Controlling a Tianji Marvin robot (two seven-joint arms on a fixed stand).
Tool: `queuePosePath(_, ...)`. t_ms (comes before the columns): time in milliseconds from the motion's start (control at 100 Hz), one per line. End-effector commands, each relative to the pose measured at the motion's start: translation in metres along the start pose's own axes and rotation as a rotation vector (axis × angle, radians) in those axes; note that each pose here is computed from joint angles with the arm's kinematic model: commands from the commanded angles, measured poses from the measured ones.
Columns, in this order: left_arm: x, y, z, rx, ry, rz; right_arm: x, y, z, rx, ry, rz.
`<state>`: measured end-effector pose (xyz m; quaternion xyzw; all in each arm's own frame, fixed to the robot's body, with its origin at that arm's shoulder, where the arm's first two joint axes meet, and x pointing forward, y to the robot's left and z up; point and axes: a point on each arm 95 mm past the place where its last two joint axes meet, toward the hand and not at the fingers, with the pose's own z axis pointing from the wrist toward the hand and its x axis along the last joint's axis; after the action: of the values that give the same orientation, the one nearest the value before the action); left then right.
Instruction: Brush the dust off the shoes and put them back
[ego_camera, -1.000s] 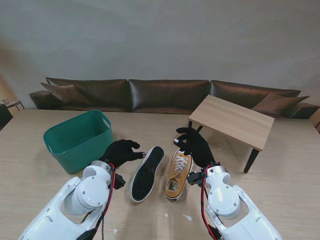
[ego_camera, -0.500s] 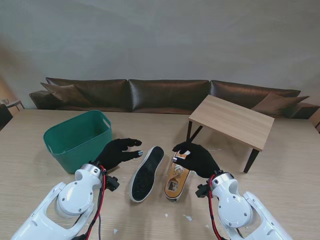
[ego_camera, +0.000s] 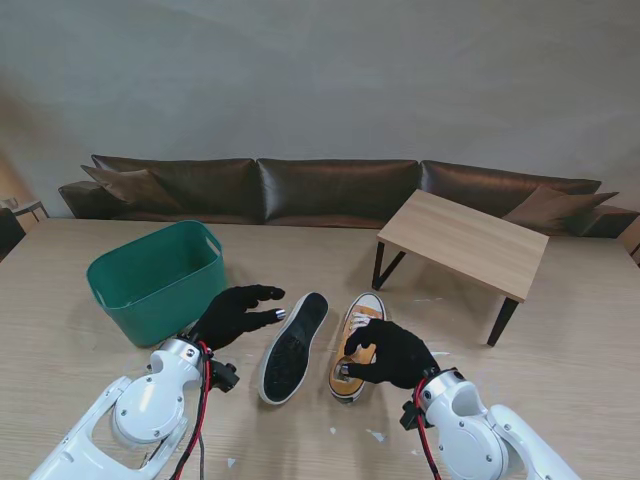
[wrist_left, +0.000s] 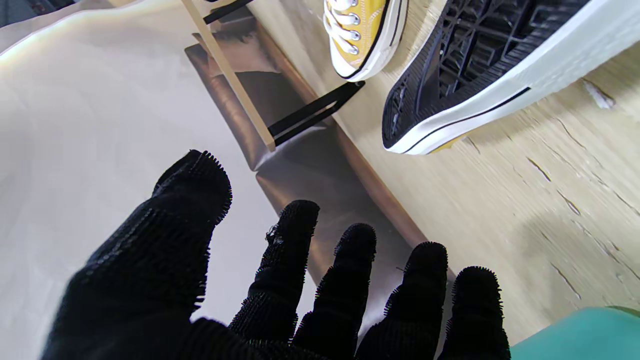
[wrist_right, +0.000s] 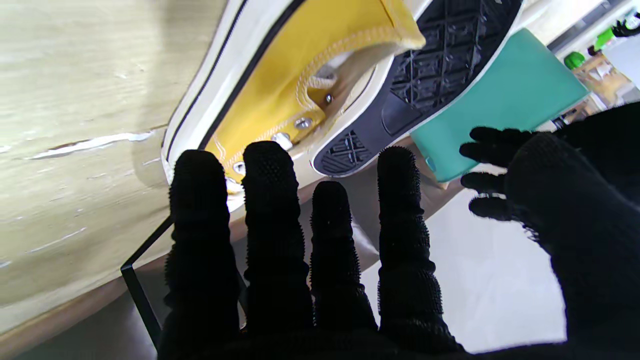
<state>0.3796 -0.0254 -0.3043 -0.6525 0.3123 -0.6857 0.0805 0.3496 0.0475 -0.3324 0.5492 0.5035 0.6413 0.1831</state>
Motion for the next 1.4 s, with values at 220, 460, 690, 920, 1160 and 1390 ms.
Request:
queuePosePath(220,0.002,0.004,-0.003,-0.018,0.000,0.000,-0.002,-0.020,-0.003,0.077,-0.045,-0.086)
queuePosePath(460,0.002,0.004,-0.004,-0.026,0.001,0.009,-0.004,-0.032,-0.002,0.097,-0.084,-0.173)
queuePosePath(690,0.002,0.005,-0.004,-0.030,-0.003,0.008,-0.004,-0.047,0.001,0.081,-0.110,-0.254)
queuePosePath(920,0.002,0.005,-0.005,-0.025,-0.008,0.010,-0.004,-0.063,0.003,0.074,-0.123,-0.306)
queuePosePath(1160,0.002,0.005,-0.005,-0.021,-0.012,0.017,-0.005,-0.082,0.003,0.052,-0.138,-0.361)
queuePosePath(1390,0.001,0.005,-0.005,-0.025,-0.020,0.025,-0.008,-0.099,0.005,-0.013,-0.170,-0.409)
